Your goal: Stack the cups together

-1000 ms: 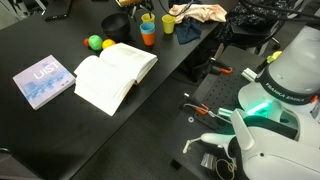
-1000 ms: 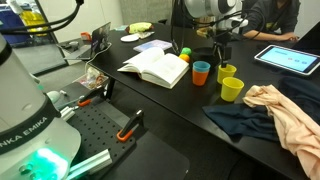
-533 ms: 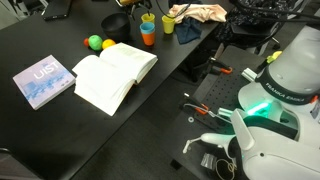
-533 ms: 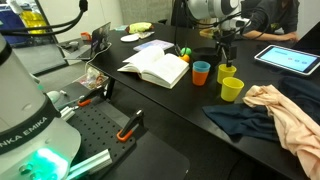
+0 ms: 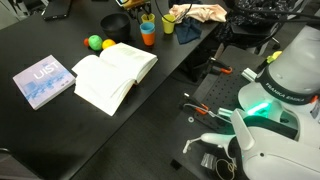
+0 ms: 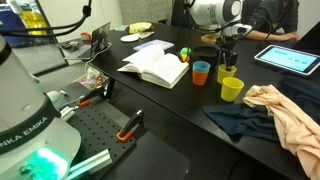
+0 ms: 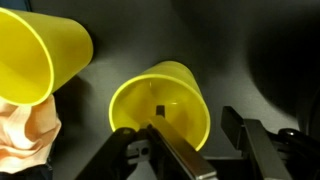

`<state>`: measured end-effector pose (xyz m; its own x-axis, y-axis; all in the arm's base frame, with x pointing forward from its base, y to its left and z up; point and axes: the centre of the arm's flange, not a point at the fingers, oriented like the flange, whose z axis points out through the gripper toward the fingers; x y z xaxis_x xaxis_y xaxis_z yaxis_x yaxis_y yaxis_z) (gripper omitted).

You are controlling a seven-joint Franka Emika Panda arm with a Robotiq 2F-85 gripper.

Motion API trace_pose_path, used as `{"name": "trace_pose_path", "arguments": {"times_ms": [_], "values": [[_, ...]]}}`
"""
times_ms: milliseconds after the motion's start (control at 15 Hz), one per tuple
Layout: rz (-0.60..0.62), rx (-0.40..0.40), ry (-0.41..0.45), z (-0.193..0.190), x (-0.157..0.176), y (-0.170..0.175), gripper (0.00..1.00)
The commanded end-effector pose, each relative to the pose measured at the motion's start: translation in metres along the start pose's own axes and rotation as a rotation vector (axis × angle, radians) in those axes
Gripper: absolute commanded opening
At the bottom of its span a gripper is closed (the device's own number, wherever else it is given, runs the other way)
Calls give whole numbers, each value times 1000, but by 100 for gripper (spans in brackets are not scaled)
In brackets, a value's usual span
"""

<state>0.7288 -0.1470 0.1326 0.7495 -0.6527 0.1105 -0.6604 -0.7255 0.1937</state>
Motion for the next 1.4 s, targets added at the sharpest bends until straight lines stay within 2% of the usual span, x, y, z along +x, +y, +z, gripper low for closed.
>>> {"name": "trace_pose_path", "arguments": {"times_ms": [0,200,400,533,800,1067,1133,1200,1267,1333], "values": [[2,0,-11,-10,16,-2,32],[19,-28,-21,-19,17,3,12],[31,-52,-60,-23,16,7,7],[40,-70,-90,-29,13,8,13],[49,-114,-148,-64,7,6,12],[48,-111,-170,-99,-1,5,11],[35,-113,-159,-101,-3,6,12],[34,-130,-158,-99,-6,6,36],[30,-129,-163,-97,-7,6,37],[30,-130,-166,-94,-8,7,44]]}}
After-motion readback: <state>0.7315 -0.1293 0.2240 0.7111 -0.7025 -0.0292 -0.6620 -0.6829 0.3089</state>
